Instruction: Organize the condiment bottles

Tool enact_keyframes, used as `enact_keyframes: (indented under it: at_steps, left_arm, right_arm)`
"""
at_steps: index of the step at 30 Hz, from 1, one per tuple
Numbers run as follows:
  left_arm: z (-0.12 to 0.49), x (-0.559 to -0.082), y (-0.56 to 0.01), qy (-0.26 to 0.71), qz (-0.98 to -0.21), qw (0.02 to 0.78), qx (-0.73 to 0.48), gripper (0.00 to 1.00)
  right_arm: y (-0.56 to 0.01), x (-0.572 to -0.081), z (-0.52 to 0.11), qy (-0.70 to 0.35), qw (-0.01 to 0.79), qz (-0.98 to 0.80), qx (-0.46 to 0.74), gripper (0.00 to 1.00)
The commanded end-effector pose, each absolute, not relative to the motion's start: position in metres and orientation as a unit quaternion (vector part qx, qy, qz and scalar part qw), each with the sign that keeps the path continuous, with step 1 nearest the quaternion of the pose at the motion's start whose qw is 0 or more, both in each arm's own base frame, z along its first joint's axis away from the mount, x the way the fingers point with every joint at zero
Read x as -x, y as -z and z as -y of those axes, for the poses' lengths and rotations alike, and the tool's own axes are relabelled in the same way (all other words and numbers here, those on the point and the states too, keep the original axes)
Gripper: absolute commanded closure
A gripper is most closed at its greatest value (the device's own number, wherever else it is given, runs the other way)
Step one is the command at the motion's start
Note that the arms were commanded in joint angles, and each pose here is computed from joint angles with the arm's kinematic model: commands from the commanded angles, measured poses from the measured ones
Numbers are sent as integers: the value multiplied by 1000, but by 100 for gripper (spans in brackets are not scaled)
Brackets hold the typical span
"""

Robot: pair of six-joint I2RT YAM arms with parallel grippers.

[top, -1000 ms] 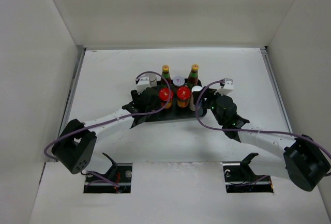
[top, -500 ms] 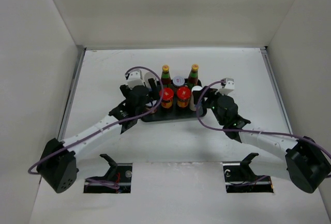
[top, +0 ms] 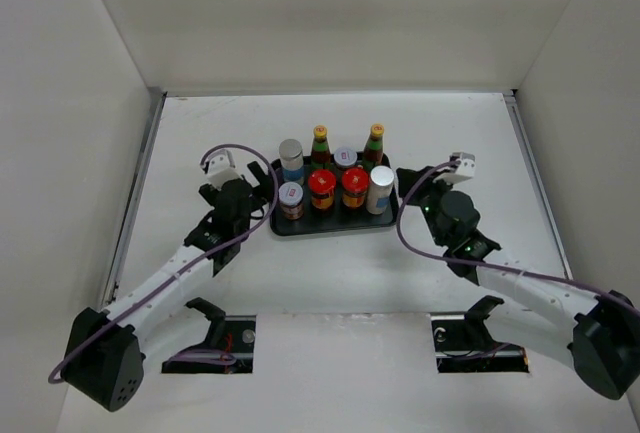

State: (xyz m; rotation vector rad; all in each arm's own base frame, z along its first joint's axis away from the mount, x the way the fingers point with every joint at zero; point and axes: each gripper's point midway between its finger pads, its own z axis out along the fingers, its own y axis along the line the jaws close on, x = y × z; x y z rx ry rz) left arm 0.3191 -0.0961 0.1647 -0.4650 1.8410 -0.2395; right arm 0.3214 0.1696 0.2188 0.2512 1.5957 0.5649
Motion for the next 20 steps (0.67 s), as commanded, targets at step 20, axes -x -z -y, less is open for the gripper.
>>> enact_keyframes:
  at_steps: [20]
  left_arm:
    - [78,-308,-149,140,-755,585,263,0]
  right_arm:
    - [-197,-365,-109,-141,596,-761,-215,99]
